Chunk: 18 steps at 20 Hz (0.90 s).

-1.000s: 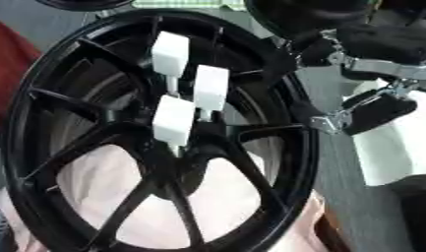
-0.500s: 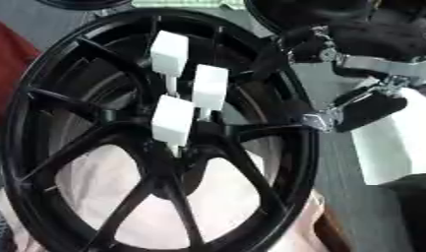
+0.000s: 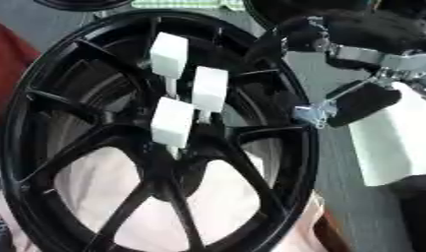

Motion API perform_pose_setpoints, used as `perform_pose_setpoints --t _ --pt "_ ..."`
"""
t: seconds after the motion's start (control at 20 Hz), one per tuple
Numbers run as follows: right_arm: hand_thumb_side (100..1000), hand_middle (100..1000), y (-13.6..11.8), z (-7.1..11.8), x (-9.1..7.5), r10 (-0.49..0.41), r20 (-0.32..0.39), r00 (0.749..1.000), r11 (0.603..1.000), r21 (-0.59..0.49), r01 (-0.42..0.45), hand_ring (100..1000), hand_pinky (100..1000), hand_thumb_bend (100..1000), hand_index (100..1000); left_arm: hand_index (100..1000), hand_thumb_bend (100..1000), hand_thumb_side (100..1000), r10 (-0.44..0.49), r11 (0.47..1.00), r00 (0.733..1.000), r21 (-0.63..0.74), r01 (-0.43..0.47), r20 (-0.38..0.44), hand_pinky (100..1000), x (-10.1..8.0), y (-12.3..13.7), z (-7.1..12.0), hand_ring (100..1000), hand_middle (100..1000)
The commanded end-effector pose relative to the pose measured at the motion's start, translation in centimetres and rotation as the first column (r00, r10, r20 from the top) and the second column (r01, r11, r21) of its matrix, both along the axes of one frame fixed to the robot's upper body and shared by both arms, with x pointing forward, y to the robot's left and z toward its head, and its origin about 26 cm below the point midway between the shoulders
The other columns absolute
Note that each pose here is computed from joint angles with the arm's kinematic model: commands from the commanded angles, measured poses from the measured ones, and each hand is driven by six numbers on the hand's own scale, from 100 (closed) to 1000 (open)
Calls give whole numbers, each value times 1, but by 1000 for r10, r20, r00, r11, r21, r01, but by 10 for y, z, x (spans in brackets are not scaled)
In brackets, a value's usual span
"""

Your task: Pull the pin out of the wheel hub.

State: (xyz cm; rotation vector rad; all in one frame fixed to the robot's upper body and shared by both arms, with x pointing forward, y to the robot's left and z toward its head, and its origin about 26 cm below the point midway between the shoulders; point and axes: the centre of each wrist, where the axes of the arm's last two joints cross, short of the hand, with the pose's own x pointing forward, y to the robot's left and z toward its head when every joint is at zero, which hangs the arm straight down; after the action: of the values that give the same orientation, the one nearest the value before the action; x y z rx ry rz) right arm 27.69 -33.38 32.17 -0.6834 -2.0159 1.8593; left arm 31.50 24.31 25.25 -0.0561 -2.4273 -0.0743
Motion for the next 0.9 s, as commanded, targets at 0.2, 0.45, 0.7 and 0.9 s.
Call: perform_pose_setpoints --t 0.2,0.45,0.7,0.9 --pt "630 803 3 6 -1 -58 45 997 998 26 57 857 807 100 890 816 100 770 -14 1000 1000 4 14 23 644 -4 -2 7 621 568" --pt "654 808 8 0 1 -96 54 994 995 42 94 864 808 100 895 816 100 769 -22 1000 1000 5 22 21 644 -4 -4 7 621 568" --pt "611 827 12 -9 3 -137 2 991 989 50 137 890 828 100 905 816 100 769 -28 1000 999 4 28 21 644 -4 -5 6 621 567" --pt "582 847 15 -14 4 -167 -74 983 983 60 172 914 838 100 916 816 102 769 -29 1000 999 1 29 18 645 -4 -5 5 621 567"
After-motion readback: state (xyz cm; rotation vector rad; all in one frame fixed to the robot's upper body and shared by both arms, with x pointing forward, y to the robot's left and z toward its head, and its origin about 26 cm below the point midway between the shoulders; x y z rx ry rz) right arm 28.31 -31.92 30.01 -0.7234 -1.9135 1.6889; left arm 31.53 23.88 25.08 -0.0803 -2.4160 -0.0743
